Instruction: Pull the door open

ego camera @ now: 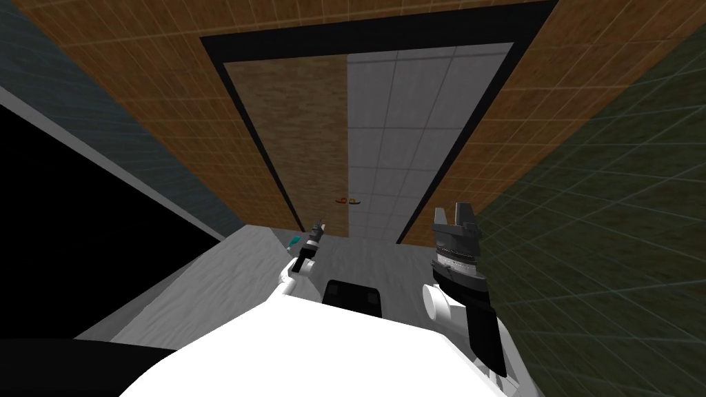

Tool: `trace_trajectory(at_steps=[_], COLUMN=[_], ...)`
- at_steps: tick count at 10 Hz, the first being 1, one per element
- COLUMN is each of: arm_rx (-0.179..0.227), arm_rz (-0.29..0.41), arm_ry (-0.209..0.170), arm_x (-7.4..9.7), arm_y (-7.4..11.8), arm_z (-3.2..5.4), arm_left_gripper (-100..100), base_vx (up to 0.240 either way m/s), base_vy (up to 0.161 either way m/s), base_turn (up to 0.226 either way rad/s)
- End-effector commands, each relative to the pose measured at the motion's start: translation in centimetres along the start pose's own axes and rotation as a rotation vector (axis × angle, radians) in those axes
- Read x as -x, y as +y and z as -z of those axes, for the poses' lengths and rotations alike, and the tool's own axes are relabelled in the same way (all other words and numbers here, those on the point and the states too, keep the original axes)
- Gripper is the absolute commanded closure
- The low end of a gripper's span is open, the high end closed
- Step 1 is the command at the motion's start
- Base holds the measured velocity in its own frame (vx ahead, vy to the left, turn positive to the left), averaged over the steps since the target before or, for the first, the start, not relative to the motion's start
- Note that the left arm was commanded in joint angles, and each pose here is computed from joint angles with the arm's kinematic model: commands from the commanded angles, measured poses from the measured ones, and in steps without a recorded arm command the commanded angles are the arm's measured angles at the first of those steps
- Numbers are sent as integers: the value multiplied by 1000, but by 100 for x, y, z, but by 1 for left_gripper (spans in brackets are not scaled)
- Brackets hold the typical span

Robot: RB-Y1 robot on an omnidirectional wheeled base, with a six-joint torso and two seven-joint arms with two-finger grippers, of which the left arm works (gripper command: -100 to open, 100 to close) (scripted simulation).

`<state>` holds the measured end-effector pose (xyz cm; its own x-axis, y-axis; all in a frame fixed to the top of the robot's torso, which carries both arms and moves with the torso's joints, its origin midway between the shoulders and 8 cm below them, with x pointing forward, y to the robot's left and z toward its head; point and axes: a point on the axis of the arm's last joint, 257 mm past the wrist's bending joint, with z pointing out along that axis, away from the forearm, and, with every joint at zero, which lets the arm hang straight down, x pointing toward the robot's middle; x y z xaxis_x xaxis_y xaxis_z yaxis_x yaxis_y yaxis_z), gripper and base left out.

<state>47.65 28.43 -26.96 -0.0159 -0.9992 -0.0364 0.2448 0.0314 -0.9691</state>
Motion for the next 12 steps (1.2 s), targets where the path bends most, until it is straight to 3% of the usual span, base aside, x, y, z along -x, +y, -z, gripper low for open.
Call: trace_trajectory(at_steps=[1,12], arm_rx=[17,113], arm_rz=[5,21], arm_ry=[-2,-23], arm_x=[21,223], arm_y=[100,618], arm_z=[15,114], arm_left_gripper=[-100,-100], base_vx=[96,91], base_vy=[-16,-24], base_turn=[-15,-13])
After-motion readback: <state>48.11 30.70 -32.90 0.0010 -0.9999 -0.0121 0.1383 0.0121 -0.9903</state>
